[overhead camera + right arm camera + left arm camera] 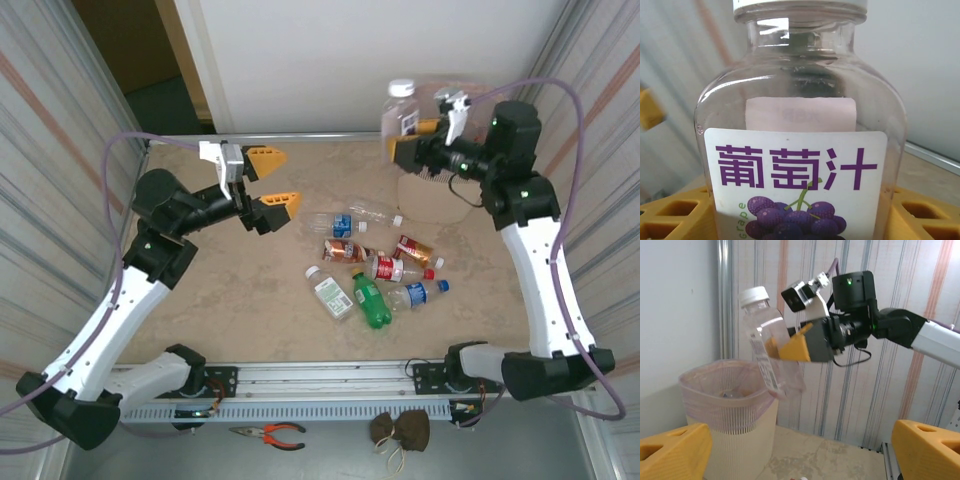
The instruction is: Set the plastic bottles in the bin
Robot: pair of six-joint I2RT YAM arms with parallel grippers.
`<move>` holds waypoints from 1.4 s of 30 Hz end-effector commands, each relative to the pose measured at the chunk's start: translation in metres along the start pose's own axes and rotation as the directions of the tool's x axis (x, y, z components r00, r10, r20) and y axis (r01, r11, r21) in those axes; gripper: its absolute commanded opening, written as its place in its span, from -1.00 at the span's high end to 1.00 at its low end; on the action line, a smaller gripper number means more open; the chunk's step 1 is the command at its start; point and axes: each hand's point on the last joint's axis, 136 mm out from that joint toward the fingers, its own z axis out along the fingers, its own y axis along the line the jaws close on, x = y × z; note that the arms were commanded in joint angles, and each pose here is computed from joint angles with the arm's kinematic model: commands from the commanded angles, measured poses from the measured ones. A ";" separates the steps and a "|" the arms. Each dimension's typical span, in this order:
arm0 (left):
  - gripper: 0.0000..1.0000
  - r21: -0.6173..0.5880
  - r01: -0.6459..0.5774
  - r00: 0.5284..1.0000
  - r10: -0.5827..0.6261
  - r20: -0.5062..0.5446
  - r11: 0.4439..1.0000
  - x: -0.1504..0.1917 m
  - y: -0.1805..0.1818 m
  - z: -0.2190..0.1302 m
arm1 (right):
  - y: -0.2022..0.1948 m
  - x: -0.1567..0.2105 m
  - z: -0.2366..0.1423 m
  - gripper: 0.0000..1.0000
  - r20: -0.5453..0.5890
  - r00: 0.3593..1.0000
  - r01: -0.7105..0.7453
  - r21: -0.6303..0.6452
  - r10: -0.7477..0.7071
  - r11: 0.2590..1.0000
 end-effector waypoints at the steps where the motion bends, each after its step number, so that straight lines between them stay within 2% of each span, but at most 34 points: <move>1: -0.86 -0.020 -0.012 1.000 0.012 0.014 1.000 -0.002 0.004 -0.001 | -0.056 -0.005 -0.004 0.00 0.010 0.990 -0.142 0.172 0.142 0.975; 7: -0.86 -0.022 -0.008 1.000 0.008 0.002 1.000 0.002 0.006 0.000 | -0.141 -0.002 0.001 0.02 0.014 0.963 -0.260 0.327 0.271 0.908; 10: -0.86 -0.024 -0.001 1.000 0.001 -0.005 1.000 0.006 0.007 0.000 | -0.166 -0.005 0.004 0.01 0.008 0.951 -0.292 0.350 0.308 0.890; 17: -0.86 -0.041 0.006 1.000 -0.007 -0.011 0.999 0.010 0.011 -0.002 | -0.219 0.031 0.026 -0.05 -0.092 0.898 -0.358 0.413 0.430 0.838; 22: -0.86 -0.057 0.013 1.000 -0.014 -0.016 0.998 0.014 0.012 -0.005 | -0.235 0.071 0.036 -0.07 -0.216 0.833 -0.372 0.464 0.510 0.804; 27: -0.86 -0.077 0.026 0.999 -0.027 -0.017 0.997 0.020 0.015 -0.007 | -0.231 0.115 0.046 -0.16 -0.353 0.762 -0.341 0.492 0.542 0.801; 33: -0.85 -0.086 0.043 0.999 -0.046 -0.027 0.995 0.026 0.017 -0.007 | -0.234 0.156 0.049 -0.22 -0.428 0.663 -0.368 0.528 0.615 0.765; 42: -0.85 -0.096 0.057 0.998 -0.061 -0.029 0.994 0.030 0.019 -0.008 | -0.247 0.200 0.048 -0.34 -0.499 0.565 -0.342 0.584 0.657 0.737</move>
